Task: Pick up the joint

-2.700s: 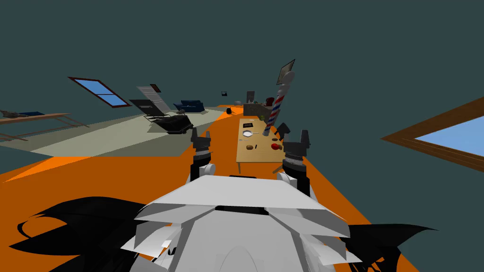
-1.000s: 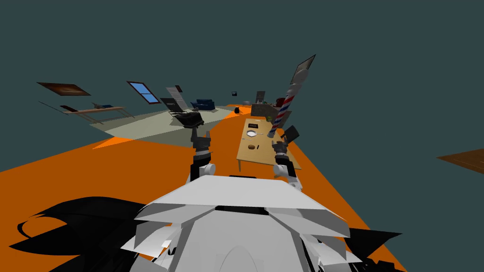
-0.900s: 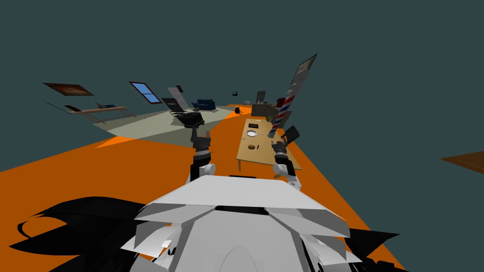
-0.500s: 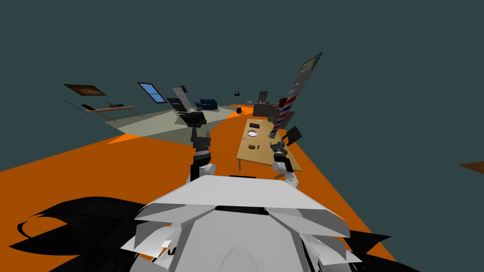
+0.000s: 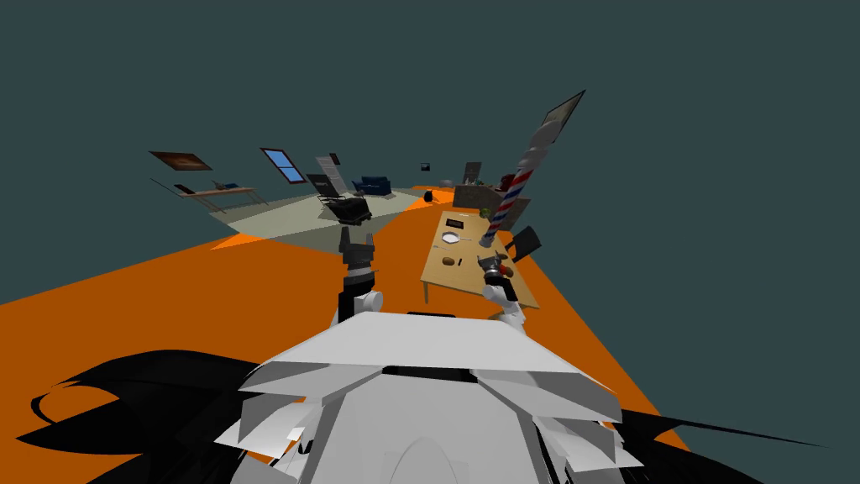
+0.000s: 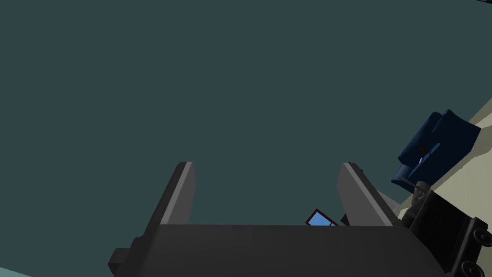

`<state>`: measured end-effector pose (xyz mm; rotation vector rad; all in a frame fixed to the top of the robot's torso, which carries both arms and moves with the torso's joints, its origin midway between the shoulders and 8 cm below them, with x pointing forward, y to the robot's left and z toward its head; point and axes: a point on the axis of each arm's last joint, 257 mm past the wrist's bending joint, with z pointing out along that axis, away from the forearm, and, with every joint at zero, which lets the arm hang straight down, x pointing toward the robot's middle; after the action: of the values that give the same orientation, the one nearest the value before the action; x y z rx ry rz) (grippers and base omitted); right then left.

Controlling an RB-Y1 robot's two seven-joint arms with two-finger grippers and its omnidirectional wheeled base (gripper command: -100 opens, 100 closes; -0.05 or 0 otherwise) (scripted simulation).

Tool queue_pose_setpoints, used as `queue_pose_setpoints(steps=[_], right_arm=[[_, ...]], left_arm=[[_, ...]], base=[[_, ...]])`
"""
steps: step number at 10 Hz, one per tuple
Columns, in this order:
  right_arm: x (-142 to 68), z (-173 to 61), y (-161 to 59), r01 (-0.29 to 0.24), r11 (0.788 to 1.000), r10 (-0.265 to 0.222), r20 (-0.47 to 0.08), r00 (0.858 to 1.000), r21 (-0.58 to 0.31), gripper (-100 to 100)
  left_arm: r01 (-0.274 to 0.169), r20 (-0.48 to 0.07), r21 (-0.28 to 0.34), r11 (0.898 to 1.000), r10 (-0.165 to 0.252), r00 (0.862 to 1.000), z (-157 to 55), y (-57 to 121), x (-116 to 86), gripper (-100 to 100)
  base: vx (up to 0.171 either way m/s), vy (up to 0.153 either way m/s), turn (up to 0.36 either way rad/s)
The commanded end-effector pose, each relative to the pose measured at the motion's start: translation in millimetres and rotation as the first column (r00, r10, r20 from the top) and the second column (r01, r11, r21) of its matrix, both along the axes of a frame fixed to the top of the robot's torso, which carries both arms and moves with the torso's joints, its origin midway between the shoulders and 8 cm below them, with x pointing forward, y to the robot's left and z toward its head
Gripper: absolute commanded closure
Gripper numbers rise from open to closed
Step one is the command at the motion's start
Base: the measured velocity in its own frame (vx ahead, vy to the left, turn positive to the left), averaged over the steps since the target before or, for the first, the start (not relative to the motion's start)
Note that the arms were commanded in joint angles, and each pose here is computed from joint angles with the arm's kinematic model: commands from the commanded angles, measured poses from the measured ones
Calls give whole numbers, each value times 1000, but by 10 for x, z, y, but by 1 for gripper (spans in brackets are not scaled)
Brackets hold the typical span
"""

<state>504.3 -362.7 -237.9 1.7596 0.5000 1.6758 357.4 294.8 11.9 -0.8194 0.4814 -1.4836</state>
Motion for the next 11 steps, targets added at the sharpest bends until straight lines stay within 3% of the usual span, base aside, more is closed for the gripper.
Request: queue_pose_setpoints(steps=[1,6,7,8,10,11], right_arm=[[11,-111,-14,2,1000,-2,-22,1000,11,-100],[296,-515,-59,8,985,13,-121,993,170,-100],[255,-680,-82,19,985,8,-153,988,174,-100],[377,-663,-70,17,976,18,-158,987,219,-100],[314,-883,-100,34,974,12,-201,980,224,-100],[415,-920,-93,39,963,21,-218,976,267,-100]], left_arm=[[0,0,0,1000,0,1000,0,0,0,0],[0,0,0,1000,0,1000,0,0,0,0],[0,0,0,1000,0,1000,0,0,0,0],[0,0,0,1000,0,1000,0,0,0,0],[0,0,0,1000,0,1000,0,0,0,0],[0,0,0,1000,0,1000,0,0,0,0]], base=[[-9,-19,-14],[-17,-31,85],[-10,-28,57],[-25,-39,120],[-13,-22,25],[-12,-17,99]])
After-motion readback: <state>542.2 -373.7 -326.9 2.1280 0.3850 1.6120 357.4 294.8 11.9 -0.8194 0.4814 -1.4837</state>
